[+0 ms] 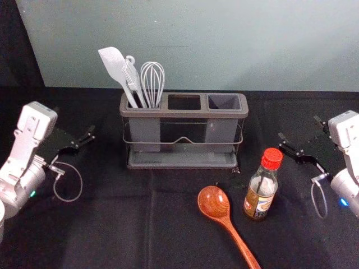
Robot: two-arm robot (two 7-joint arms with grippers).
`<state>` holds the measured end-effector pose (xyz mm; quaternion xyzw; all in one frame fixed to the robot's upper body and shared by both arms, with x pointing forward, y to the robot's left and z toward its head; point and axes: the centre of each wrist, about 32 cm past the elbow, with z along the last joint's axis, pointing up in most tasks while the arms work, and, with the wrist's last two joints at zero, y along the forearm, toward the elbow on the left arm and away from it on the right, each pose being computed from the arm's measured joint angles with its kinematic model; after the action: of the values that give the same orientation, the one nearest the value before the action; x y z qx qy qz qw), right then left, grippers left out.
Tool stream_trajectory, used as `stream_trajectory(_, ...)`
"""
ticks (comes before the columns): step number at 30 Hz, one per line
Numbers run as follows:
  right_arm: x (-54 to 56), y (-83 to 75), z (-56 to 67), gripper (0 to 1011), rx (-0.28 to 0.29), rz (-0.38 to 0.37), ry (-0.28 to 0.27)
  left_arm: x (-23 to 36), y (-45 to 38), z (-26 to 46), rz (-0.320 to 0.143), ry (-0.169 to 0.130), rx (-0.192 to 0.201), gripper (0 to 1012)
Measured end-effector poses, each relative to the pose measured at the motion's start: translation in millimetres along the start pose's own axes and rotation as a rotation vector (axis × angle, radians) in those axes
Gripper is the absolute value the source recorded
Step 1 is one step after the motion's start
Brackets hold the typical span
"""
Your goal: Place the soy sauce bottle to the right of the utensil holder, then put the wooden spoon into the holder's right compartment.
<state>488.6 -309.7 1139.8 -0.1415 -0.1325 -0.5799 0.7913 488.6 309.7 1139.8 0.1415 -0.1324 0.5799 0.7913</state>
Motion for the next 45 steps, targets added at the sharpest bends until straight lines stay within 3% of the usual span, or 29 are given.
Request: stream_trajectory(45, 0.0, 0.0, 0.0, 1002, 0.000, 0.000, 0.000, 0.0, 0.0, 0.0, 0.000, 0.000, 0.000, 1005)
